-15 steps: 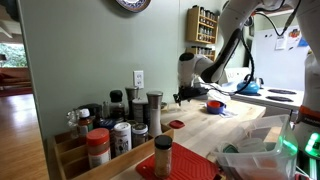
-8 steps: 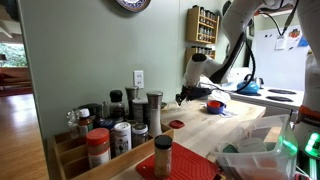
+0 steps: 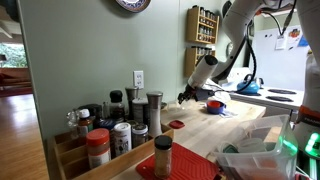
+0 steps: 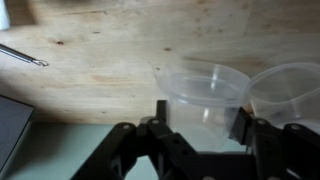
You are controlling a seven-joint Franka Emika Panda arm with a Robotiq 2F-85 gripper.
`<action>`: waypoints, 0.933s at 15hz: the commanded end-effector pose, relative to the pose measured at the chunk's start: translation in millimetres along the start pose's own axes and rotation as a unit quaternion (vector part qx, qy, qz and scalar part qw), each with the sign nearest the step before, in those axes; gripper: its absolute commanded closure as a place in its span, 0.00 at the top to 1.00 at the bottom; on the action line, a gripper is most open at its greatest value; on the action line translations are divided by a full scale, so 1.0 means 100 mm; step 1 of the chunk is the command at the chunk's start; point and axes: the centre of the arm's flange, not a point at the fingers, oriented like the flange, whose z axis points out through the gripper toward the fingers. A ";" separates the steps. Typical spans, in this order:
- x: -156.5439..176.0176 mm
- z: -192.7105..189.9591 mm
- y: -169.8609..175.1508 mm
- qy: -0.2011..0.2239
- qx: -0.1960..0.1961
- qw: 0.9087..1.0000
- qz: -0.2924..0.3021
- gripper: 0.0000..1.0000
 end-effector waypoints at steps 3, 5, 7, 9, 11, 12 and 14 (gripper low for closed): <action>-0.06 0.04 0.04 -0.002 -0.002 1.000 0.008 0.62; -0.06 0.04 0.04 -0.002 -0.002 1.000 0.008 0.37; -0.04 0.15 0.01 0.010 0.017 1.000 0.003 0.37; 0.00 0.22 -0.04 0.039 0.033 0.999 -0.012 0.37; 0.05 0.28 -0.10 0.054 0.048 0.997 -0.019 0.37; 0.07 0.31 -0.11 0.068 0.049 0.996 -0.025 0.37; 0.08 0.38 -0.13 0.080 0.057 0.995 -0.031 0.37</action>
